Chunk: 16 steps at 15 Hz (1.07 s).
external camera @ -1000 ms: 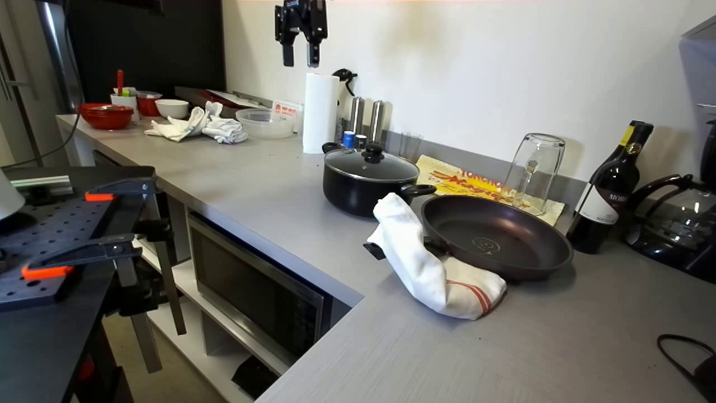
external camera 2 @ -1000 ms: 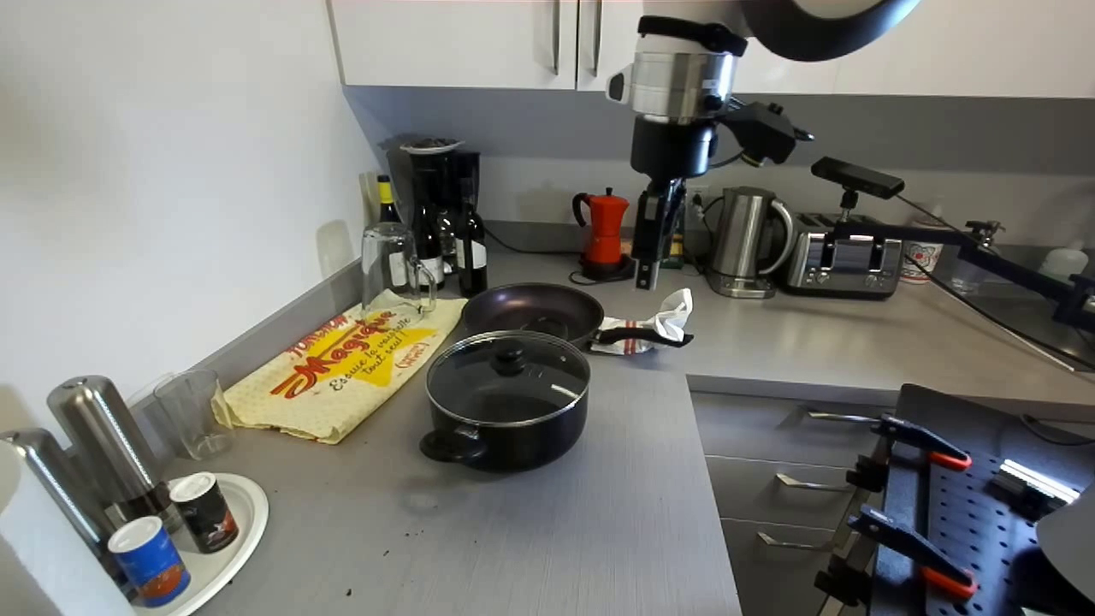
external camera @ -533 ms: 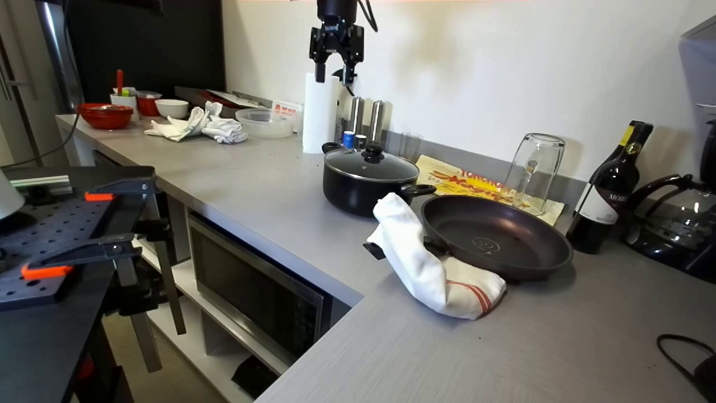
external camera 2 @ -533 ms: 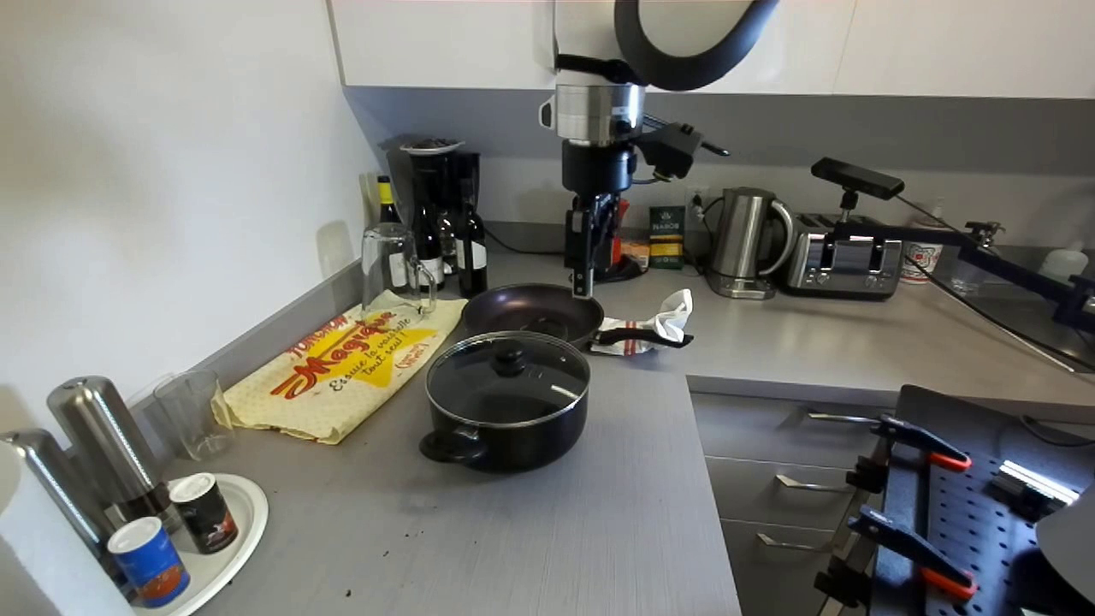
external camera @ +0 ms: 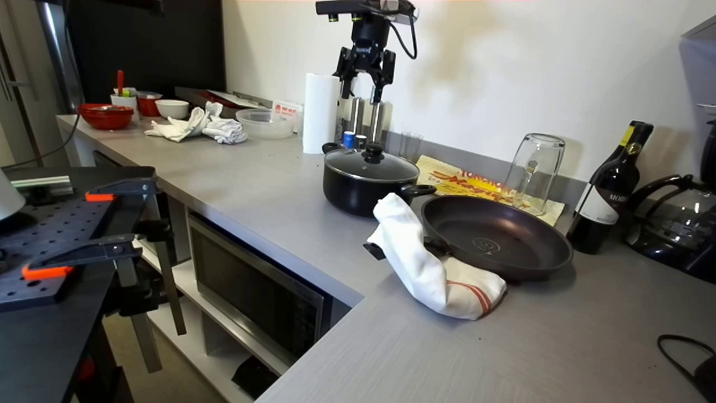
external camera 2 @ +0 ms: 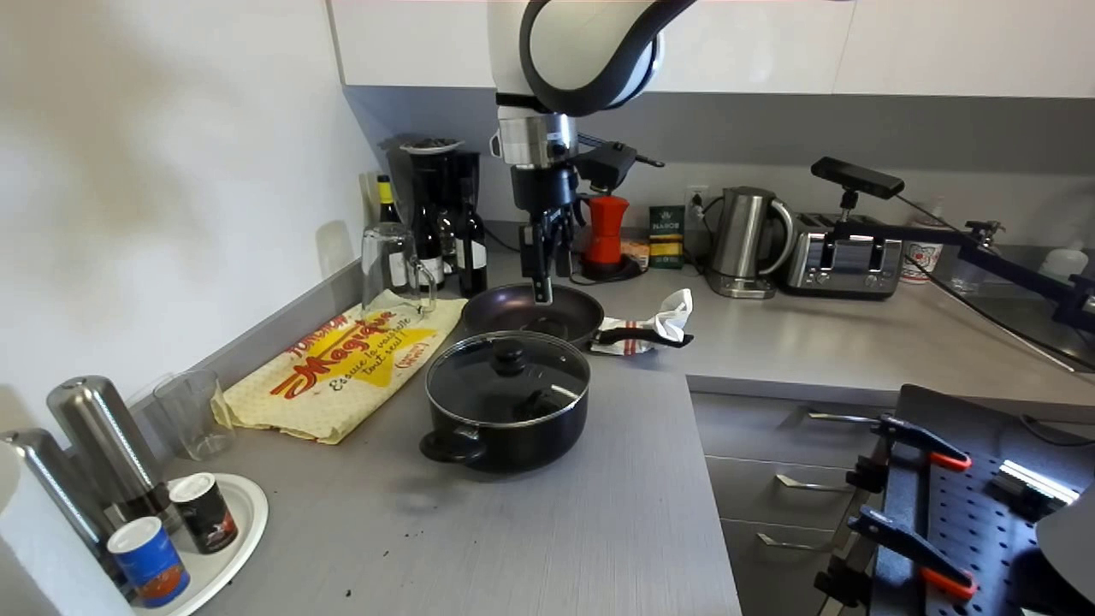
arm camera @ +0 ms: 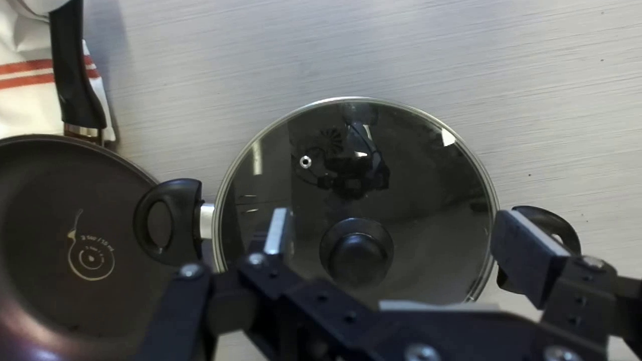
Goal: Remove the lid from the pot
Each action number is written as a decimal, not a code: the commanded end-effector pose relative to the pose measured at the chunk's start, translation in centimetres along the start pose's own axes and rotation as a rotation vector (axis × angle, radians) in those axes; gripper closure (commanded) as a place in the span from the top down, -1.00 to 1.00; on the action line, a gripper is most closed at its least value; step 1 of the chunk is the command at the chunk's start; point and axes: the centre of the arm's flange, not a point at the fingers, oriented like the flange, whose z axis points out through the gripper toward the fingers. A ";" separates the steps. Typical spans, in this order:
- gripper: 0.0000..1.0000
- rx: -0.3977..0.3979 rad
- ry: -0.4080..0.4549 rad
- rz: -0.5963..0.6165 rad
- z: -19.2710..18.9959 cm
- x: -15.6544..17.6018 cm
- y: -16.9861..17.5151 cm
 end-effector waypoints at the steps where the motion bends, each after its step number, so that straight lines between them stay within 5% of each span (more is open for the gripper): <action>1: 1.00 -0.005 -0.049 -0.041 1.4 3.9 0.8; 16: 1.00 0.026 -0.153 -0.106 8.3 9.1 0.4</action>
